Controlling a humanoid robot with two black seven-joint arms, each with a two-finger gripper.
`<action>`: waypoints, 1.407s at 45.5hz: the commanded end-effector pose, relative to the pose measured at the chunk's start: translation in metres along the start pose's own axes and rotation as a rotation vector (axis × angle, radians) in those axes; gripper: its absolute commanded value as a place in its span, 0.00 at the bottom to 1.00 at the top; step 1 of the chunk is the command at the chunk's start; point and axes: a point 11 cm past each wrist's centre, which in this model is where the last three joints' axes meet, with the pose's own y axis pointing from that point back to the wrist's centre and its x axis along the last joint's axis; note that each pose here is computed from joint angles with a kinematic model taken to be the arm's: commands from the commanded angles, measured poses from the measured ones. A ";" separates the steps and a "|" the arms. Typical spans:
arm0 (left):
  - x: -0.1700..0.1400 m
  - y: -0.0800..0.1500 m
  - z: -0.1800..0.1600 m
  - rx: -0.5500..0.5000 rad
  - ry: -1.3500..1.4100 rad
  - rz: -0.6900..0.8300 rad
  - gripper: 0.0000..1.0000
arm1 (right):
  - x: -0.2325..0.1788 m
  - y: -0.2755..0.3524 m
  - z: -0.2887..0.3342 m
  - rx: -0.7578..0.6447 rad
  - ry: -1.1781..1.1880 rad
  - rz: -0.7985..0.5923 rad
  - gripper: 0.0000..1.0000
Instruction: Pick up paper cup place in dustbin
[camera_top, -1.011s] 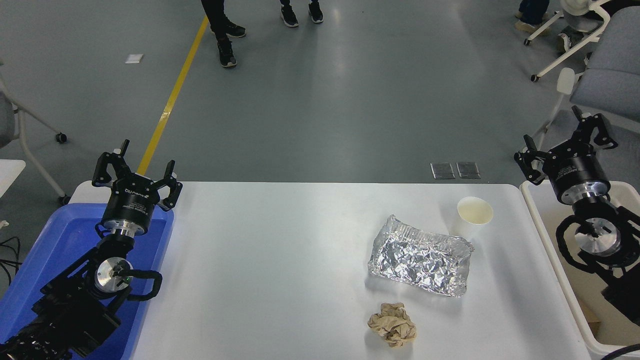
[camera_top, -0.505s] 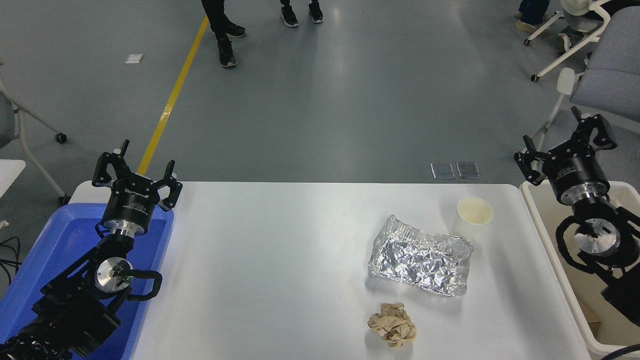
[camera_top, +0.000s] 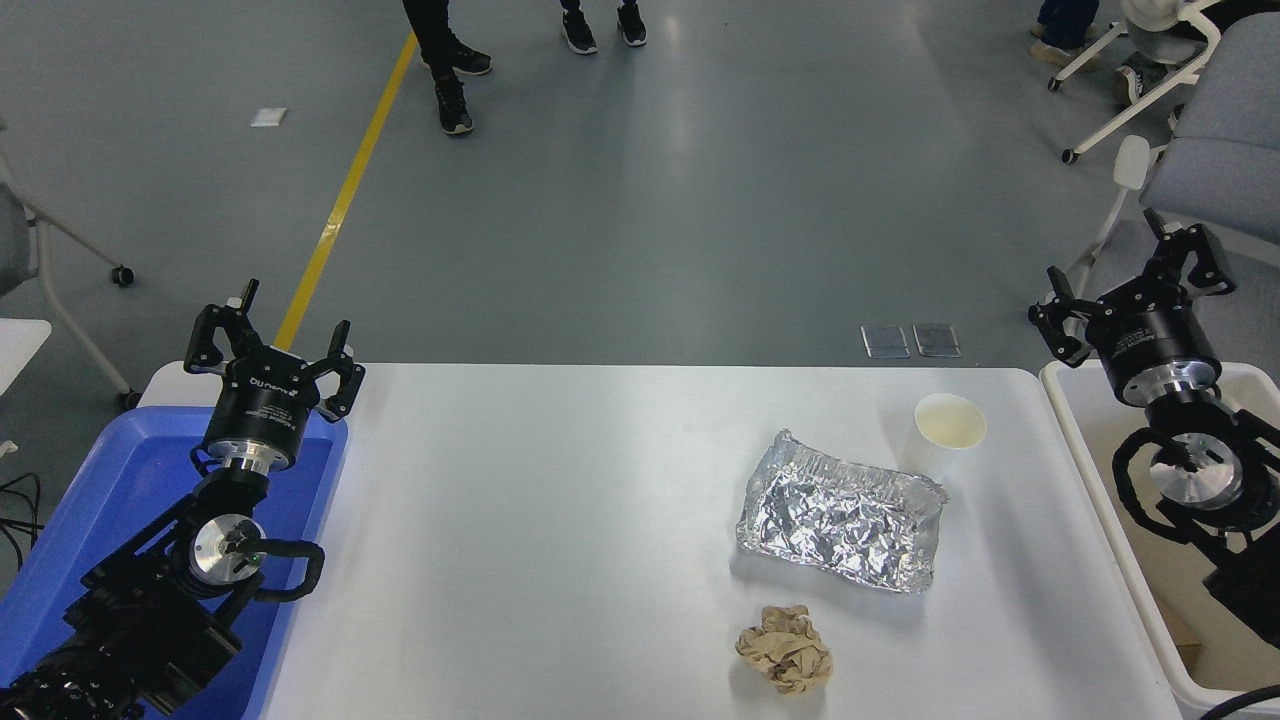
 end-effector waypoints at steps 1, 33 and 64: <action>0.000 0.000 0.000 0.000 0.001 -0.001 0.98 | -0.004 -0.003 -0.003 0.005 0.004 -0.010 1.00; 0.000 0.000 0.000 0.000 0.001 -0.001 0.98 | -0.019 -0.027 -0.109 -0.080 0.560 -0.118 1.00; 0.000 0.000 -0.001 0.003 0.000 -0.001 0.98 | -0.051 -0.045 -0.158 -0.609 1.365 -0.017 1.00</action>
